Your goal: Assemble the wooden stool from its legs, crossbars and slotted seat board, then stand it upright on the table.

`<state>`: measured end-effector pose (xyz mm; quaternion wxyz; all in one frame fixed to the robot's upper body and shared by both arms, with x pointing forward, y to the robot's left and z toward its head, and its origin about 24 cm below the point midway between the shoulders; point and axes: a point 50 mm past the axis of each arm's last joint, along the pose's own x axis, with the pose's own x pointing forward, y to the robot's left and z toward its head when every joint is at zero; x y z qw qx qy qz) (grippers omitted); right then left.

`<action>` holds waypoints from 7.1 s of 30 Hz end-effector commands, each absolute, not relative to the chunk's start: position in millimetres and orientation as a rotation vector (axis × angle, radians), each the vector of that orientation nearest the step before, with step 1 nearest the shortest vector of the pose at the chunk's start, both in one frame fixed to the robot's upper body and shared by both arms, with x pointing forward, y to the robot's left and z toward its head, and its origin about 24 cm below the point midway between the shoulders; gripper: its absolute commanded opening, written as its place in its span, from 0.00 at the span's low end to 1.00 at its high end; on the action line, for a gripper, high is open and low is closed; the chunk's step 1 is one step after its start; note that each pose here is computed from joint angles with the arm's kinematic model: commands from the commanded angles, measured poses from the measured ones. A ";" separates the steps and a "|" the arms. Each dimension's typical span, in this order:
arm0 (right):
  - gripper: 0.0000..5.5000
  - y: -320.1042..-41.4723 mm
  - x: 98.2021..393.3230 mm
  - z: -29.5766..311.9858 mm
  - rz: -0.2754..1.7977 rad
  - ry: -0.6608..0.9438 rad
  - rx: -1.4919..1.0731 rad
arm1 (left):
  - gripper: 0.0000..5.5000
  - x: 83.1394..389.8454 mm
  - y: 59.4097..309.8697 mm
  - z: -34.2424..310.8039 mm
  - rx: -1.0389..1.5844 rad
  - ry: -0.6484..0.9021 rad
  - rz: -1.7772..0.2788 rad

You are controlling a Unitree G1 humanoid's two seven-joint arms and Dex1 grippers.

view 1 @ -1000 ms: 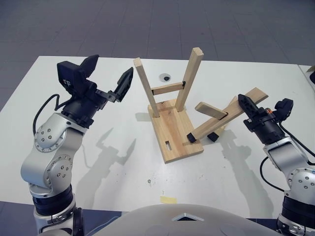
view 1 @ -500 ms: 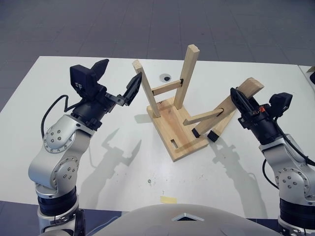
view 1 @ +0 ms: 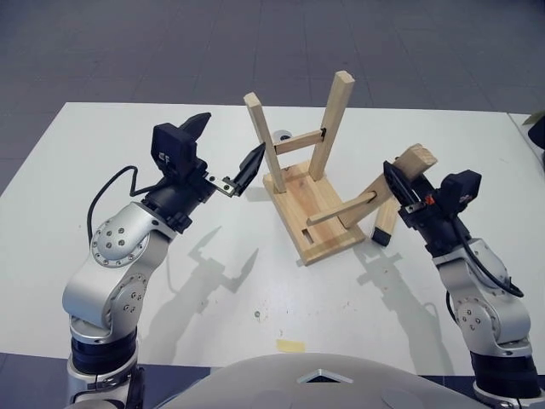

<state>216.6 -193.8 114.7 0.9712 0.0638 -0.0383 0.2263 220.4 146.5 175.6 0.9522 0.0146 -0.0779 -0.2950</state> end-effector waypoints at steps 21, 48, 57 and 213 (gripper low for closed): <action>0.51 -186.5 240.9 134.9 0.463 -0.063 0.276 | 0.98 221.0 121.1 170.2 0.080 -0.152 -0.796; 0.89 -233.6 228.9 44.2 0.029 0.584 -0.094 | 0.98 219.0 115.4 164.0 0.058 -0.128 -0.800; 0.62 -228.0 223.4 37.9 0.018 0.657 -0.049 | 0.98 217.7 112.5 159.1 0.064 -0.120 -0.811; 0.39 -144.6 189.8 131.1 0.910 -0.019 0.014 | 0.19 265.3 186.1 193.6 -0.251 -0.074 -0.436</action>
